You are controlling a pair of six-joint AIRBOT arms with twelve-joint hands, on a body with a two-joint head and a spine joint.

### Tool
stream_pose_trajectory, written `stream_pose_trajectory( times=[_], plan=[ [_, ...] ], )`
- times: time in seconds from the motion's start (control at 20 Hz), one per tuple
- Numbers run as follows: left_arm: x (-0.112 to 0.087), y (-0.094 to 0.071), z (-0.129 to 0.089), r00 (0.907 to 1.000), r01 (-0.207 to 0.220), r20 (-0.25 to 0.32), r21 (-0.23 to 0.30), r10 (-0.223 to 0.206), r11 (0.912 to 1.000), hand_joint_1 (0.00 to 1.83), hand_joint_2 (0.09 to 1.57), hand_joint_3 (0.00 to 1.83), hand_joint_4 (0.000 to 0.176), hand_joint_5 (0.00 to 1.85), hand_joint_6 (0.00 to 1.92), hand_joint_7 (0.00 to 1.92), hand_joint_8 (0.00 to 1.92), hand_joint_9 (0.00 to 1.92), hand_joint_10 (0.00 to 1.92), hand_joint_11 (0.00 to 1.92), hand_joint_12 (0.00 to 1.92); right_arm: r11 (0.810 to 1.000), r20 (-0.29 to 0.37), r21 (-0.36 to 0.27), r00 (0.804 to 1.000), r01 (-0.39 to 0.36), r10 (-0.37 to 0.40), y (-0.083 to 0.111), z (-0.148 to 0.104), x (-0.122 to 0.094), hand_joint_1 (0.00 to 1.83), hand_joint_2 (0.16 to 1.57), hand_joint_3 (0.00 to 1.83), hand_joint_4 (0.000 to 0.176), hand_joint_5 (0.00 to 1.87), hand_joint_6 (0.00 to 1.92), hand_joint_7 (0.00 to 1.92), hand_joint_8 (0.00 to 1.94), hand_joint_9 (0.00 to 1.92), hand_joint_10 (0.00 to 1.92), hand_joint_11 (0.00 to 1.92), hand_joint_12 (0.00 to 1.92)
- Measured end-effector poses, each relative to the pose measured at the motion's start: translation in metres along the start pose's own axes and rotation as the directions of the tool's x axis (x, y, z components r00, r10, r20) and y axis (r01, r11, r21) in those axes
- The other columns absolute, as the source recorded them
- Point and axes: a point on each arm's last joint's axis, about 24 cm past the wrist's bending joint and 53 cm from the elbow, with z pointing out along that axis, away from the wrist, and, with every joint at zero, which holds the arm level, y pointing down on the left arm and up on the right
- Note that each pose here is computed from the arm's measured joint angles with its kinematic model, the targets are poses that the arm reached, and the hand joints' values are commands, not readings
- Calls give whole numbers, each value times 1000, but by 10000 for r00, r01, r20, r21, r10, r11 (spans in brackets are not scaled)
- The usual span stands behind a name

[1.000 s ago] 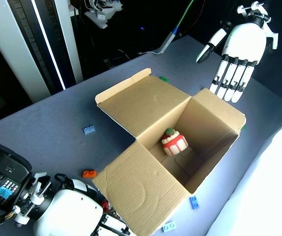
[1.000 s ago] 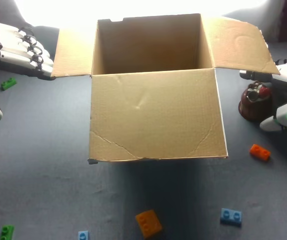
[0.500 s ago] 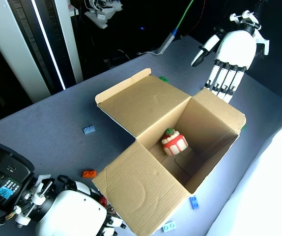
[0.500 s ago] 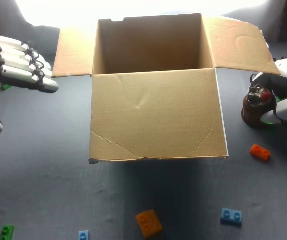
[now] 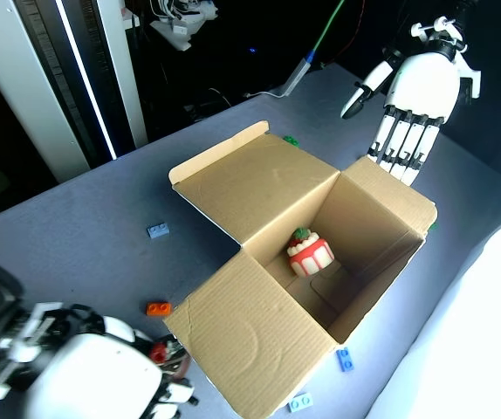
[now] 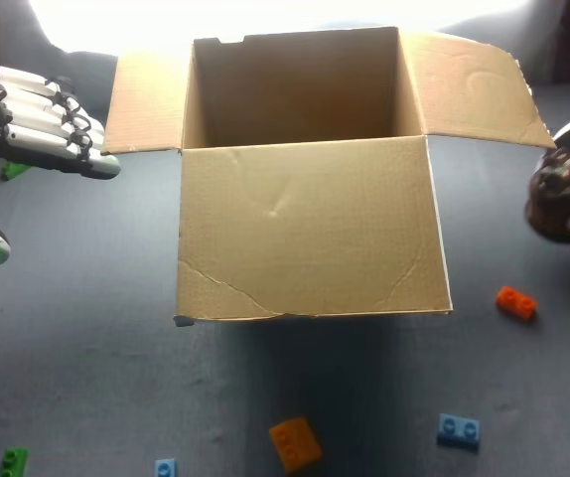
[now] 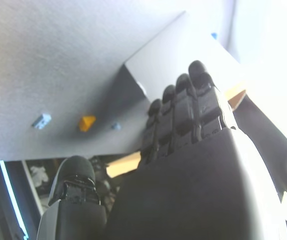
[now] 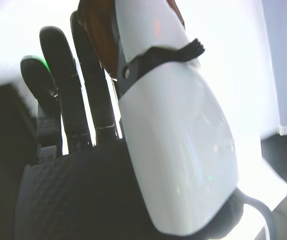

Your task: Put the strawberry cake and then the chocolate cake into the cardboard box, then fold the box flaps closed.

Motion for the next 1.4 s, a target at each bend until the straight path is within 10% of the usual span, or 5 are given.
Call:
stream_pose_trajectory(
  times=[0.5, 1.4],
  plan=[
    [10, -1, 1, 9997, -13, -230, 58, 14, 10000, 0, 1186, 0, 6, 77, 6, 86, 1, 89, 5, 0, 434, 9947, 883, -723, 9929, -728, 791, 35, -43, -63, 1188, 1204, 1, 0, 766, 1186, 876, 1314, 642, 1305, 282, 1804],
    [19, 3, 22, 9995, 267, -143, -25, -267, 9996, 0, 1182, 1, 3, 112, 4, 115, 1, 125, 2, 0, 515, 9304, 338, -3563, 9939, -859, 1047, 180, -33, -48, 1200, 1199, 1, 0, 773, 1152, 890, 1324, 656, 1331, 293, 1856]
  ],
)
